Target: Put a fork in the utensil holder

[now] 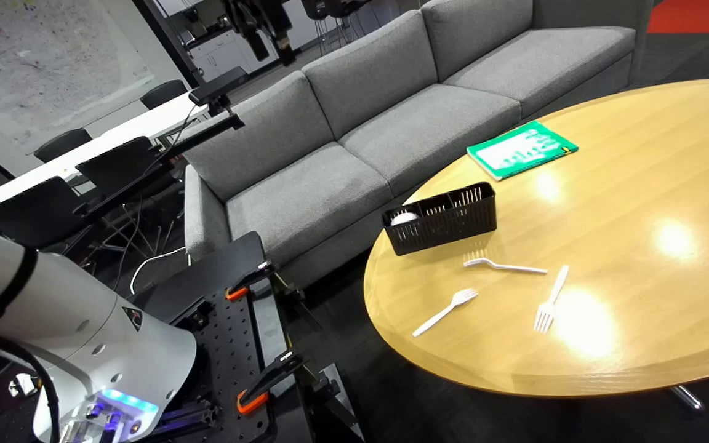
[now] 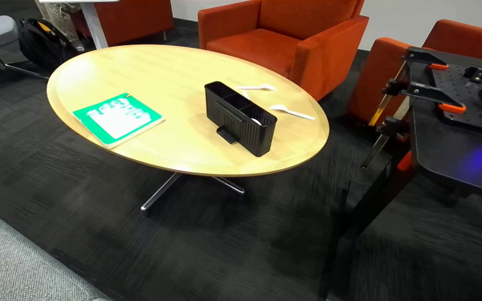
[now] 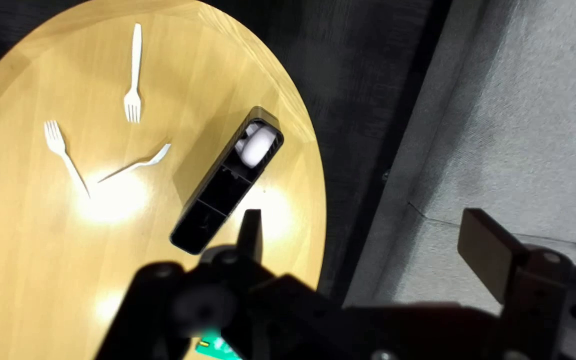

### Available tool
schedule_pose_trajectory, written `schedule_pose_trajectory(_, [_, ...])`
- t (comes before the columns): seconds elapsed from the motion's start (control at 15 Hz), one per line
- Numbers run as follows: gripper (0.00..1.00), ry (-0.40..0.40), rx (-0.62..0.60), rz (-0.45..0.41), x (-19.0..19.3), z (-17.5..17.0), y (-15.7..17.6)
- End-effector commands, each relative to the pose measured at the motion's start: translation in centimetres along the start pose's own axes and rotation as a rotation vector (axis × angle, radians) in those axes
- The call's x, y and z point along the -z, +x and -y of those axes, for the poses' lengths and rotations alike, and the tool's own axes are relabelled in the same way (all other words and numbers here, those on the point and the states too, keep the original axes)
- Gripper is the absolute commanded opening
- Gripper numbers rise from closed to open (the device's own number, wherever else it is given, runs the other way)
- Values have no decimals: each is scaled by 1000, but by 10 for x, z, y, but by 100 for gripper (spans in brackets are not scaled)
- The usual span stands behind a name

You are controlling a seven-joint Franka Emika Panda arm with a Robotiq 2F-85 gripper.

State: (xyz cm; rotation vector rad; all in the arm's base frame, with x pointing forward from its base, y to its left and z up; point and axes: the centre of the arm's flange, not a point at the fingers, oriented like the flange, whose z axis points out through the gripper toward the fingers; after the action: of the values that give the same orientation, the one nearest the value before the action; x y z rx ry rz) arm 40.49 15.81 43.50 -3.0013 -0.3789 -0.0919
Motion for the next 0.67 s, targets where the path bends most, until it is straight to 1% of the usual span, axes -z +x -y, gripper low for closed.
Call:
schedule_pose_trajectory(0.0, [100, 4, -197, 28, -55, -67, 39])
schedule_pose_trajectory(0.13, [100, 10, -307, 40, -84, -104, 53])
schedule_pose_trajectory(0.27, [100, 17, -419, 58, -105, -128, 59])
schedule_pose_trajectory(0.4, [100, 18, -532, 79, -130, -145, 69])
schedule_pose_trajectory(0.6, [100, 7, -696, 61, -172, -161, 89])
